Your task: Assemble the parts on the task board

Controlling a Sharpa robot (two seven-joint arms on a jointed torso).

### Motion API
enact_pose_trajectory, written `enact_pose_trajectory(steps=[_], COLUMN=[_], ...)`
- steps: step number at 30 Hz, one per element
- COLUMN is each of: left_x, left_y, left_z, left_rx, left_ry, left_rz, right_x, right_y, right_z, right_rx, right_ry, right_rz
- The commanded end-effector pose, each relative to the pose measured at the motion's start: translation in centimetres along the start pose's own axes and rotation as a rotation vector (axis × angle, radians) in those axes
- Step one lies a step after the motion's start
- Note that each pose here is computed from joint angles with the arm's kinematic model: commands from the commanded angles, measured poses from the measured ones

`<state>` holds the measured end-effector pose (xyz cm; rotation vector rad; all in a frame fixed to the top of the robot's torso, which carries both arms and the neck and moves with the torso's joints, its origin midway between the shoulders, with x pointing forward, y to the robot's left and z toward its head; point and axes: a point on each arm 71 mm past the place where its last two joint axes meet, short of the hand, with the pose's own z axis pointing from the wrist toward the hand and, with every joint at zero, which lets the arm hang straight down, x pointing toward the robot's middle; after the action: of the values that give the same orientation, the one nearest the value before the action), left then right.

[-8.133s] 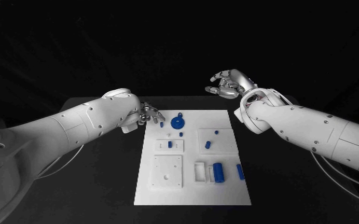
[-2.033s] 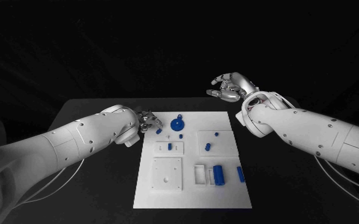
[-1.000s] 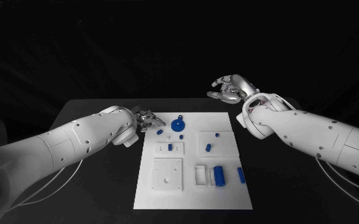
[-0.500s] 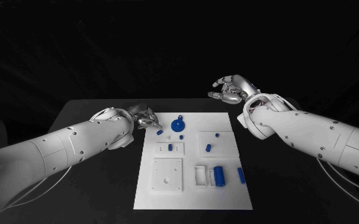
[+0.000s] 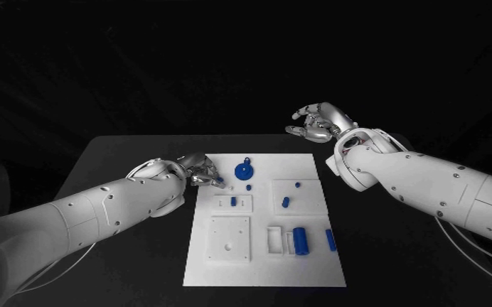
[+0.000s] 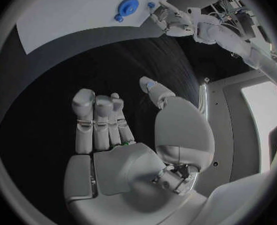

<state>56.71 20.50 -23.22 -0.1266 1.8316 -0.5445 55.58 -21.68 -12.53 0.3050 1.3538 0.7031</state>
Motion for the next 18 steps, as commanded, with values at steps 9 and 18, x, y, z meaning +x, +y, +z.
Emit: enact_pose_trajectory(steps=[9,18], left_x=[0.62,0.79], left_y=[-0.05,0.07], left_z=[0.28,0.48], left_rx=[0.02,0.005], left_ry=[-0.015,0.0], left_rz=[0.027,0.031], right_x=[0.13,0.16], right_y=[0.06,0.05], right_z=[-0.05,-0.05], right_rx=[-0.011,-0.011], right_ry=[0.012,0.013], right_rz=[-0.002,-0.002])
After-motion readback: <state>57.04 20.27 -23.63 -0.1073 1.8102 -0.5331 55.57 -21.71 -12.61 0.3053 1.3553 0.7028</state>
